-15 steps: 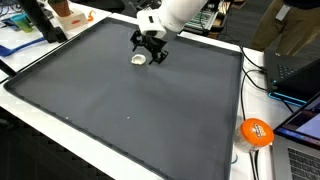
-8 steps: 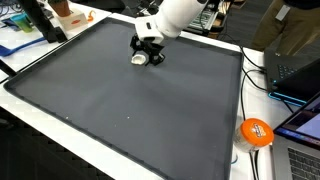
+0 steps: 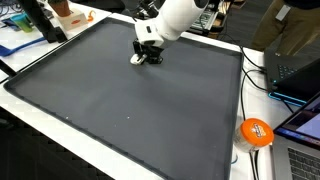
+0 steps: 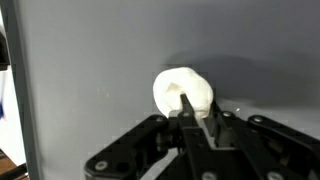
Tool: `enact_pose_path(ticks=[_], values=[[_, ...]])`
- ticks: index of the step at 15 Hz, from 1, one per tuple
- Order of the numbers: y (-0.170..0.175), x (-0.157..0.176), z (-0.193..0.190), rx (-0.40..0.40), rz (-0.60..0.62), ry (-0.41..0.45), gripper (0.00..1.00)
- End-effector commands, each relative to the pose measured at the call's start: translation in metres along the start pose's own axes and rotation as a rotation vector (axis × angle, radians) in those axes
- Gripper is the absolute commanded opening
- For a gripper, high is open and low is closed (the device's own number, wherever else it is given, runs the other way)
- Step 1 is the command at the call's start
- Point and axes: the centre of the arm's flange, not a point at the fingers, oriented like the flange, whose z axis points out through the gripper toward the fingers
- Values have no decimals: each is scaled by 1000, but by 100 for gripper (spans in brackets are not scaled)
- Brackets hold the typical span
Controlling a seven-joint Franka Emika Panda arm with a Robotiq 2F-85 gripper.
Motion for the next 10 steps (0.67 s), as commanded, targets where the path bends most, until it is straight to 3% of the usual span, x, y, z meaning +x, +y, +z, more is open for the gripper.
enact_pose_path(ticks=[1, 5, 7, 10], values=[[0, -7, -27, 124, 15, 0, 0], [1, -4, -55, 305, 74, 9, 2], [4, 3, -54, 332, 122, 22, 1], [12, 11, -42, 313, 172, 36, 1]])
